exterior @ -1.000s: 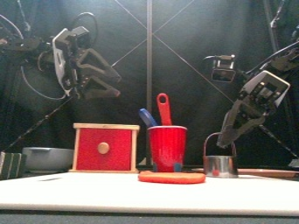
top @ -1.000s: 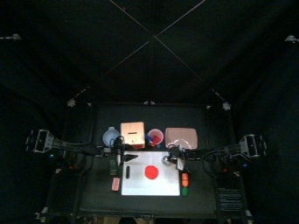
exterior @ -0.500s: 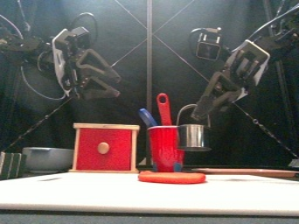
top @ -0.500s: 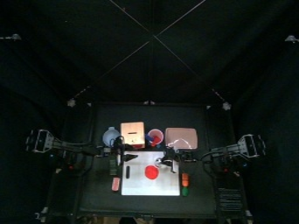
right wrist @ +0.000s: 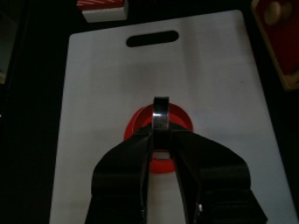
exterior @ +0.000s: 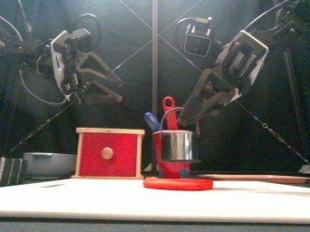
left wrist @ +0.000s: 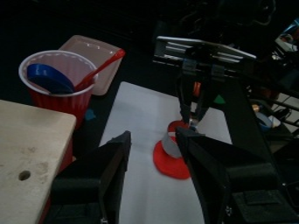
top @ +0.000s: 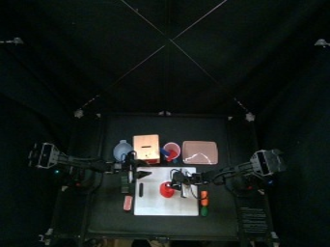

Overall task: Get the cutter from the drawer then cut the dough then place the extra dough in the bowl
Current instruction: Cut the dough

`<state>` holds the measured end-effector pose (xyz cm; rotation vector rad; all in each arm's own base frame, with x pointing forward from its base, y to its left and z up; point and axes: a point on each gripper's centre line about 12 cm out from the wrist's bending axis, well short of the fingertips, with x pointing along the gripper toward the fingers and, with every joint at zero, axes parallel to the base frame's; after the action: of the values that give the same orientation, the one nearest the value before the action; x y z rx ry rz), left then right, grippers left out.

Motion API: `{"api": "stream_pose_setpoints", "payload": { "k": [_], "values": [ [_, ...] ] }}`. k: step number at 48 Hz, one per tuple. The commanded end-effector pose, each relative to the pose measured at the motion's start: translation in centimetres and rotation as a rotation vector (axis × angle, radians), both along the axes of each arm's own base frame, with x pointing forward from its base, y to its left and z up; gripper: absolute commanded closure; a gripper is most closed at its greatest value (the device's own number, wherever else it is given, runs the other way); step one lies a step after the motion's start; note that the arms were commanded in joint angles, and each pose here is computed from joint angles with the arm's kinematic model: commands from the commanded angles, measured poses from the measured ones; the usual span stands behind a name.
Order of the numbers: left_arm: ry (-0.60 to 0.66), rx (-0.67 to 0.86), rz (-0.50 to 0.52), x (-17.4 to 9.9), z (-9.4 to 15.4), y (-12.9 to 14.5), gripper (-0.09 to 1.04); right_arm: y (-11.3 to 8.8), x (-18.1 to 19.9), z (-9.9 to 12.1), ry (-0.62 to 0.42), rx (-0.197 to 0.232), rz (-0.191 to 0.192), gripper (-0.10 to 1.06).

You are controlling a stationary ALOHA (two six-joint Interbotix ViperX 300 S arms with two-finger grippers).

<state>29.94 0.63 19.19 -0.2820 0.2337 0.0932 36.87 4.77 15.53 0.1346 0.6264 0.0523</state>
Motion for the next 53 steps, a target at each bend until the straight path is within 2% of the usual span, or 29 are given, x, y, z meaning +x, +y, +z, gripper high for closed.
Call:
{"api": "stream_pose_setpoints", "payload": {
  "k": [1,11,28,42,53],
  "values": [
    [-0.020,-0.002,-0.003,0.2,0.5,-0.1,0.12,0.2,0.8,1.2,-0.044,0.006,0.001,0.38],
    [-0.019,-0.001,-0.004,0.2,0.4,-0.1,0.12,0.8,1.3,1.0,-0.038,0.006,0.015,0.38],
    [-0.015,-0.002,-0.005,0.1,0.3,-0.2,0.12,0.9,1.4,0.4,-0.020,0.012,0.010,0.38],
    [-0.017,-0.004,-0.004,0.1,0.4,-0.2,0.12,1.4,1.4,0.3,-0.016,0.009,0.024,0.37],
    [-0.016,-0.004,-0.004,0.1,0.3,-0.2,0.12,1.4,1.5,-0.3,0.001,0.015,0.019,0.31]
  ]
}}
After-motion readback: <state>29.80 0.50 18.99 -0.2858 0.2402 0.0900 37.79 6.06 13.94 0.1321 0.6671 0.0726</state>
